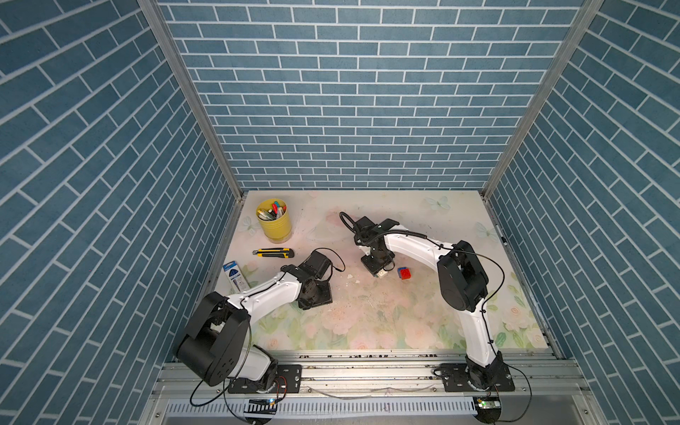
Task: Assemble the letter y with lego
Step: Assemble the lego brick with the lego brick, then pick up the lego brick from the center of the board.
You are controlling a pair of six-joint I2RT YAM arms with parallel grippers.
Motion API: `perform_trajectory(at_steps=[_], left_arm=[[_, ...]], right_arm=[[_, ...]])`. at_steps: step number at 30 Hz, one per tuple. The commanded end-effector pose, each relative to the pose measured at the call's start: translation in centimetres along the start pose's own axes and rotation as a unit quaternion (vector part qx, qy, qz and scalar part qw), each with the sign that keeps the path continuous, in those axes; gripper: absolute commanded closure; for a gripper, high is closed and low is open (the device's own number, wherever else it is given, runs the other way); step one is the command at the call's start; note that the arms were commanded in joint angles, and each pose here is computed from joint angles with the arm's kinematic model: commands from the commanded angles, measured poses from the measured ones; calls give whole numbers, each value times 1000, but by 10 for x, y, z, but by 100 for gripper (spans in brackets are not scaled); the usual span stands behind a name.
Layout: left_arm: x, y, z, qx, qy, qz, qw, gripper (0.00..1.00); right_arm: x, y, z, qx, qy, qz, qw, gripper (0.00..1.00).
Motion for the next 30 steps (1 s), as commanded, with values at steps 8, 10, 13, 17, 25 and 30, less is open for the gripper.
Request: perform_trajectory(at_steps=[8, 10, 13, 17, 25, 30], left_arm=[[-4, -5, -6, 10, 5, -9, 1000, 44], [-5, -7, -10, 18, 10, -13, 1000, 44], [-8, -12, -19, 34, 20, -22, 999, 44], [-12, -17, -33, 59, 32, -30, 997, 43], [-9, -20, -56, 90, 43, -26, 995, 43], [-7, -22, -66, 105, 44, -24, 993, 43]], right_arm=[[-26, -1, -7, 24, 8, -28, 999, 47], [-37, 0, -12, 34, 11, -40, 999, 46], [-50, 4, -22, 61, 11, -49, 997, 45], [-62, 13, -41, 104, 19, -58, 993, 44], [-55, 37, -83, 190, 31, -40, 981, 40], [-35, 44, -86, 208, 10, -23, 978, 39]])
Point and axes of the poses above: each gripper's point midway between its finger pads, its own x axis out along the fingers, its own z axis along the line the jaws close on, y = z × x, the point moved 4 cm from there along -x, back along the fingers, and after that the axes turned 13 degrees about x, right-handed, at the moved point
